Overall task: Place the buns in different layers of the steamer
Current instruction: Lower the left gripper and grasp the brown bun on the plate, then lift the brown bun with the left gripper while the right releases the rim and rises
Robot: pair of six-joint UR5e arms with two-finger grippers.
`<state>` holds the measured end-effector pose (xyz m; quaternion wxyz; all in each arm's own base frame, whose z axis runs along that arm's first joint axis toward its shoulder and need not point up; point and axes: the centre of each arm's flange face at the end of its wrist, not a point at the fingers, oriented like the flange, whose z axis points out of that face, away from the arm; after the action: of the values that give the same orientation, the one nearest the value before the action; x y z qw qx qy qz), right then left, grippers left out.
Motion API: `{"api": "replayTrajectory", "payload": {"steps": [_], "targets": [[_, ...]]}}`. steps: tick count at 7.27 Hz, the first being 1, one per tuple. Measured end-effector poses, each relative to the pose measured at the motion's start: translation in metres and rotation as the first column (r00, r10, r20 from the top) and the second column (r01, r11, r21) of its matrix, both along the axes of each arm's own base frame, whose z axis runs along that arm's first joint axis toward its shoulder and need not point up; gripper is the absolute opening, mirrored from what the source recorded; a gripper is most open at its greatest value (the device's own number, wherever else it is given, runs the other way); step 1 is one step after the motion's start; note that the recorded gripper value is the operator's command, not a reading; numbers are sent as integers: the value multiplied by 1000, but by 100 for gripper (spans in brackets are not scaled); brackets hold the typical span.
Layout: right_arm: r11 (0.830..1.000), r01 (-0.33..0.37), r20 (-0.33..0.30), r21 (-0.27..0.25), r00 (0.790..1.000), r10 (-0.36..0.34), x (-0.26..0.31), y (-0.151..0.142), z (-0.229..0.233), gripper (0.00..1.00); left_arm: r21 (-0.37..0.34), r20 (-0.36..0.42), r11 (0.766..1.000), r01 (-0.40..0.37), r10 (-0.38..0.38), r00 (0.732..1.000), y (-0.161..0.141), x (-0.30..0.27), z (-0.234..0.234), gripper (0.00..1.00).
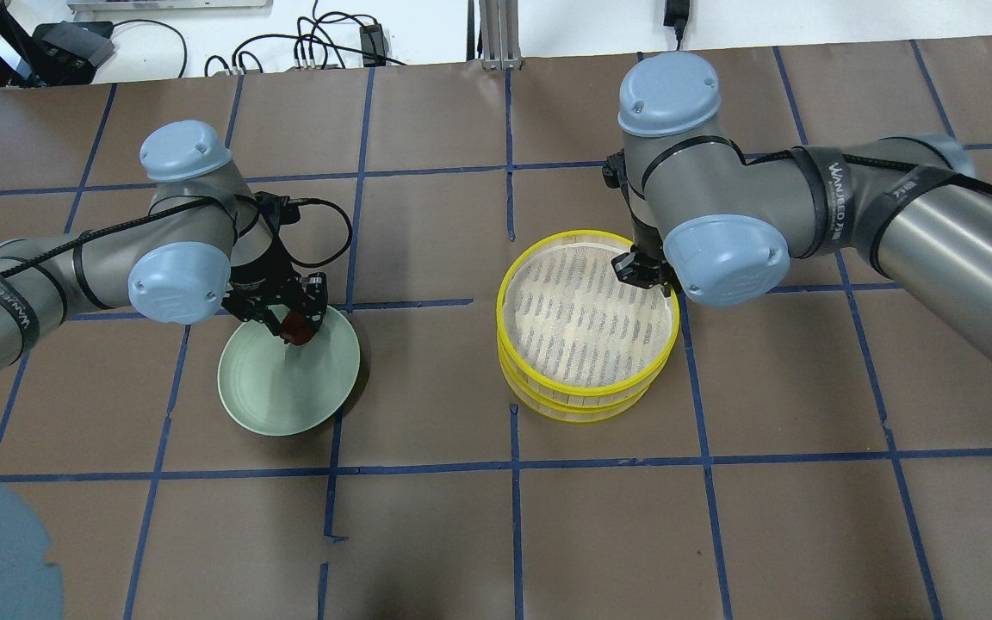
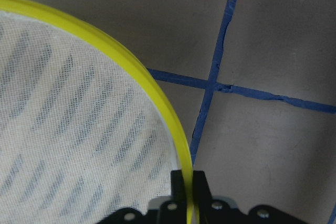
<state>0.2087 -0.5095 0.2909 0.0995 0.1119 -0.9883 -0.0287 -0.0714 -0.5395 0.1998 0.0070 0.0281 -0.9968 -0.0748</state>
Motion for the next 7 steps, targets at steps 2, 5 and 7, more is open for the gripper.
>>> {"api": "replayTrajectory", "payload": {"steps": [2, 5, 7], "targets": [[1000, -3, -3, -1, 1000, 3, 4, 2, 0, 5, -86, 15, 996, 2, -1, 1000, -8, 1, 24, 0], [1000, -6, -9, 3, 1000, 6, 7, 2, -3, 6, -165, 5, 986, -34, 35, 999, 8, -21, 96, 0], [1000, -8, -12, 4, 1000, 8, 7, 3, -4, 9, -202, -71, 969, -144, 132, 989, 20, -77, 123, 0]]}}
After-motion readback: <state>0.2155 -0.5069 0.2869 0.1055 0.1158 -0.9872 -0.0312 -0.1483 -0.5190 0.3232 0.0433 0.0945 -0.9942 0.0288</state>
